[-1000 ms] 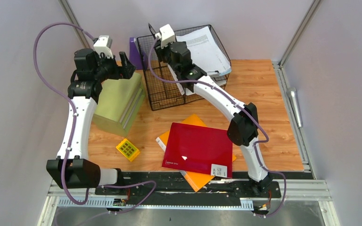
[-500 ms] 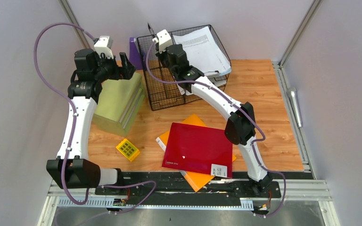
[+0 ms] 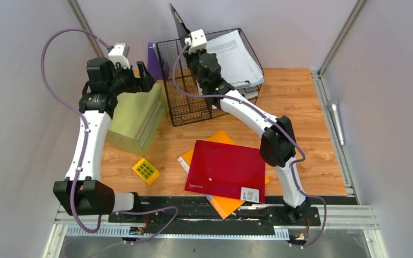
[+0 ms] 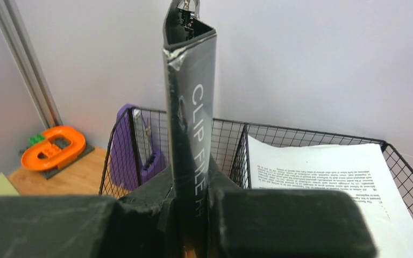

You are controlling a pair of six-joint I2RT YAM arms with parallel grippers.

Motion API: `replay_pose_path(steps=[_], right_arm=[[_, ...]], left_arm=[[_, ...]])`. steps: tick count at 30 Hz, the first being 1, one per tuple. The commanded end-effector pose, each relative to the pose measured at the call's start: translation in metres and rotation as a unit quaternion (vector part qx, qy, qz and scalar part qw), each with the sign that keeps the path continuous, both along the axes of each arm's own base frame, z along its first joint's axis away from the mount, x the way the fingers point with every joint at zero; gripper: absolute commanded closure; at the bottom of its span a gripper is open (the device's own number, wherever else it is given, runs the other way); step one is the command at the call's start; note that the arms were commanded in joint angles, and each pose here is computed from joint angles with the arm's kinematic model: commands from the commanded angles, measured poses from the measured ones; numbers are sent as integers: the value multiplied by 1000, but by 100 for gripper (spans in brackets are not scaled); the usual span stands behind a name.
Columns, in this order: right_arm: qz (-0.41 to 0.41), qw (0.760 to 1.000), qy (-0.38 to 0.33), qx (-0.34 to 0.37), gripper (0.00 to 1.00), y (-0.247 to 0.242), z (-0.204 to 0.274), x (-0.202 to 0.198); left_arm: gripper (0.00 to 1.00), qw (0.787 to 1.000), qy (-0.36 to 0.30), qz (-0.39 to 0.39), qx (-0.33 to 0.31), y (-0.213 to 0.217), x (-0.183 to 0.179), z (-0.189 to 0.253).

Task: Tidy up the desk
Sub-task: Place the folder in the storage box.

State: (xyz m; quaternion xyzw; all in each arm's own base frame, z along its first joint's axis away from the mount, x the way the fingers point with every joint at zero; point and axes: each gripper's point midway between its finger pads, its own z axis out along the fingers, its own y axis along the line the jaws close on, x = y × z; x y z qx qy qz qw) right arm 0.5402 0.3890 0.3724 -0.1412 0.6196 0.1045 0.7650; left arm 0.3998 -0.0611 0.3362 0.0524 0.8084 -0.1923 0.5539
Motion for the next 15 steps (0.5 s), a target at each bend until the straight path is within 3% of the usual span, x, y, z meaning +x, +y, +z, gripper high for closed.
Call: replay_pose_path(steps=[1, 15], right_arm=[[-30, 986, -113, 115, 100, -36, 103, -22], [-98, 985, -102, 102, 100, -47, 21, -6]], left_arm=[[0, 1000, -21, -1, -9, -2, 4, 10], [0, 999, -5, -9, -33, -8, 13, -4]])
